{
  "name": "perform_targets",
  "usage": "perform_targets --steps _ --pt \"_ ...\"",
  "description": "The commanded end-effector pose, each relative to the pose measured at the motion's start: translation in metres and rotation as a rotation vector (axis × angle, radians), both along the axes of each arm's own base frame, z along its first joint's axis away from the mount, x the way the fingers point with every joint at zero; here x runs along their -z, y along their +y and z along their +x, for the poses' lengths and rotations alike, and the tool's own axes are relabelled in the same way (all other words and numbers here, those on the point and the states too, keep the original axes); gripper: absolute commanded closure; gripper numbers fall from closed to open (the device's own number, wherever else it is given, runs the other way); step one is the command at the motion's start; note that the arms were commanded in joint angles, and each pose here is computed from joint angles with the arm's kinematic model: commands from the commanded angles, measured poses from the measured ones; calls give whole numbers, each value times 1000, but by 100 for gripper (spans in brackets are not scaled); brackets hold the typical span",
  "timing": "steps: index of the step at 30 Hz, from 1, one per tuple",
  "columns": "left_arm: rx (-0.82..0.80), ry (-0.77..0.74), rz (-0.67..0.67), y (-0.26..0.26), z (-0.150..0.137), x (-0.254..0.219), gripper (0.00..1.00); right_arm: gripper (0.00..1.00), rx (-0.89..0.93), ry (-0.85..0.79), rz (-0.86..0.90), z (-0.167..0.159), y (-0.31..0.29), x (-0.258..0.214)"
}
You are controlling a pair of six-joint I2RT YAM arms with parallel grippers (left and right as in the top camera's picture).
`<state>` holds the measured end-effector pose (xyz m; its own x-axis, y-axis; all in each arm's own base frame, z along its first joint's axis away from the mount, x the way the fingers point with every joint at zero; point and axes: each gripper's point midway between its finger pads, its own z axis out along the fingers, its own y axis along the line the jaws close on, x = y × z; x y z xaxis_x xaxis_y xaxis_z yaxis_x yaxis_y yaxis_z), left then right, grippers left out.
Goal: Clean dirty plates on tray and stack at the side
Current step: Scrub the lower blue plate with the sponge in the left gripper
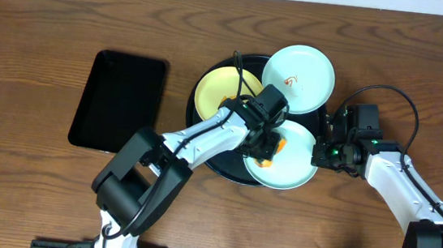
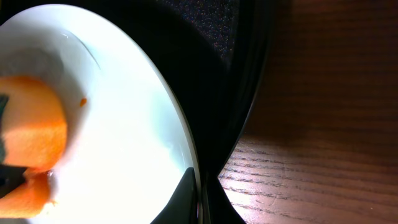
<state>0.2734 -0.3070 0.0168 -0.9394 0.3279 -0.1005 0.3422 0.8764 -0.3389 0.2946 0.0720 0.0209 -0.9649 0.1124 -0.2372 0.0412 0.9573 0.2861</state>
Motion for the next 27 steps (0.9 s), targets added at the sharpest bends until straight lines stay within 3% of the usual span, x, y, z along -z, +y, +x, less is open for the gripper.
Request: perform_targets --steps 1,5,12,18,27 --pt "87 27 46 13 -17 8 93 99 2 -13 2 5 3 -4" --pt "157 -84 -78 -8 -4 -25 93 99 2 -12 2 5 3 -4" --pt "130 -266 -224 -39 29 -60 92 99 2 -12 2 5 3 -4" --pt "86 -303 -268 -54 43 -57 92 99 2 -12 2 5 3 -4" --pt "25 -249 -266 -68 47 -16 92 99 2 -12 2 5 3 -4"
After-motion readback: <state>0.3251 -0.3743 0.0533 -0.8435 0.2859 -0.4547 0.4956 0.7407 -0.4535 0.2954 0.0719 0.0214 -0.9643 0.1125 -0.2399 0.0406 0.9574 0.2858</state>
